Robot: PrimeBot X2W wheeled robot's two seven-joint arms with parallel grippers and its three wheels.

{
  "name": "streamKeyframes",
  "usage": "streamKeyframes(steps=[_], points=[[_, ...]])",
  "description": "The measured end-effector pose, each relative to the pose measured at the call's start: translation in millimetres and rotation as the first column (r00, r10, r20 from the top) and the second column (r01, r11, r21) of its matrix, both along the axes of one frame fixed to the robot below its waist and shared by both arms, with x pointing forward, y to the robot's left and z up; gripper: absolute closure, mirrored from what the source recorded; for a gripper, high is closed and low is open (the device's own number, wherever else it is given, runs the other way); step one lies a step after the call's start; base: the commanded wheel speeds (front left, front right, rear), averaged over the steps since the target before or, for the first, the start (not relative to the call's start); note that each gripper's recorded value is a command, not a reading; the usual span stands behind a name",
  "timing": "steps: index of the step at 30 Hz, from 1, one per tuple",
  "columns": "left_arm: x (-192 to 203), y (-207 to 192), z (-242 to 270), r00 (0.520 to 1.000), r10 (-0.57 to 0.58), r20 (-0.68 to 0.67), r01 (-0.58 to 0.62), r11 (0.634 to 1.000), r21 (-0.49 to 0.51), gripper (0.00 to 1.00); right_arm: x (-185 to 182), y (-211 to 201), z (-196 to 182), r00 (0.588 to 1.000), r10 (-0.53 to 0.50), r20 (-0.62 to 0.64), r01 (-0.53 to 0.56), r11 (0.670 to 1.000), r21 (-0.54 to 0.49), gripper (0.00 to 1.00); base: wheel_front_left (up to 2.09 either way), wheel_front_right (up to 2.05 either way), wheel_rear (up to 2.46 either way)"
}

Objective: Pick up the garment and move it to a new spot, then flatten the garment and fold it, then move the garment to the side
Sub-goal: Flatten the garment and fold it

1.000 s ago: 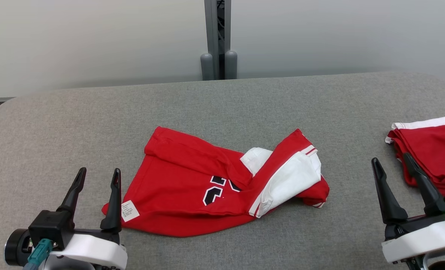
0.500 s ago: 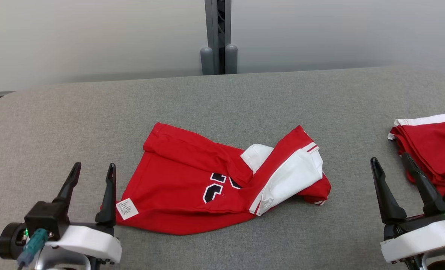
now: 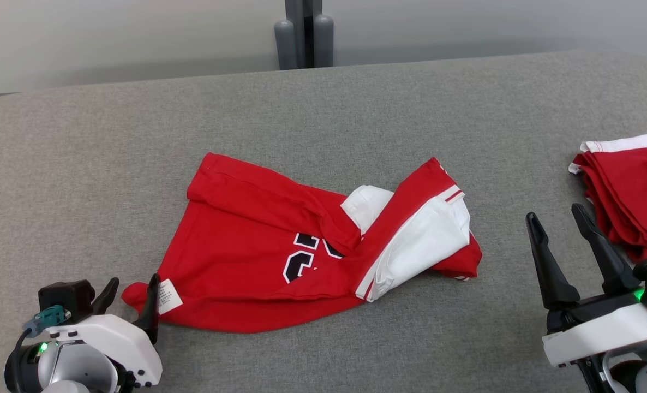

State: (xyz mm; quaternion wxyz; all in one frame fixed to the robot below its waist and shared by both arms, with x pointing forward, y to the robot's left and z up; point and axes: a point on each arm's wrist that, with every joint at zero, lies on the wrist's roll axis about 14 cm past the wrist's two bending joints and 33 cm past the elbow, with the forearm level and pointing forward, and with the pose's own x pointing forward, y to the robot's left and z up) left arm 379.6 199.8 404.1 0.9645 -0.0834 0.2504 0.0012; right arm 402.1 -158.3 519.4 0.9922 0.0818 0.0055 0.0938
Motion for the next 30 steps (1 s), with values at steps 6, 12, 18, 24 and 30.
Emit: streamKeyframes(steps=[6, 12, 18, 24, 30], points=[[1, -1, -18, 0.998, 0.005, -0.059, -0.007, 0.999, -0.033, 0.27, 3, -2, -9, 1.000, -0.008, -0.019, 0.008, 1.000, 0.000, 0.00, 0.00, 0.00, 0.00], [-2, -2, -24, 0.996, 0.013, -0.085, -0.019, 0.998, -0.066, 1.00, 7, -2, -7, 1.000, -0.008, -0.011, 0.008, 1.000, 0.001, 0.00, 0.00, 0.00, 0.00], [-3, 2, -21, 0.998, 0.029, -0.060, -0.033, 0.997, -0.064, 1.00, 11, 1, -5, 1.000, 0.003, 0.001, -0.003, 1.000, 0.004, 0.00, 0.00, 0.00, 0.00], [7, 9, 1, 0.998, 0.050, 0.045, -0.047, 0.998, -0.049, 1.00, 12, 2, 2, 1.000, 0.005, 0.025, -0.005, 1.000, 0.003, 0.00, 0.00, 0.00, 0.00], [20, 7, 35, 0.986, 0.041, 0.160, -0.036, 0.999, -0.035, 1.00, 15, 2, 12, 0.998, 0.017, 0.055, -0.016, 1.000, -0.012, 0.00, 0.00, 0.00, 0.00]])
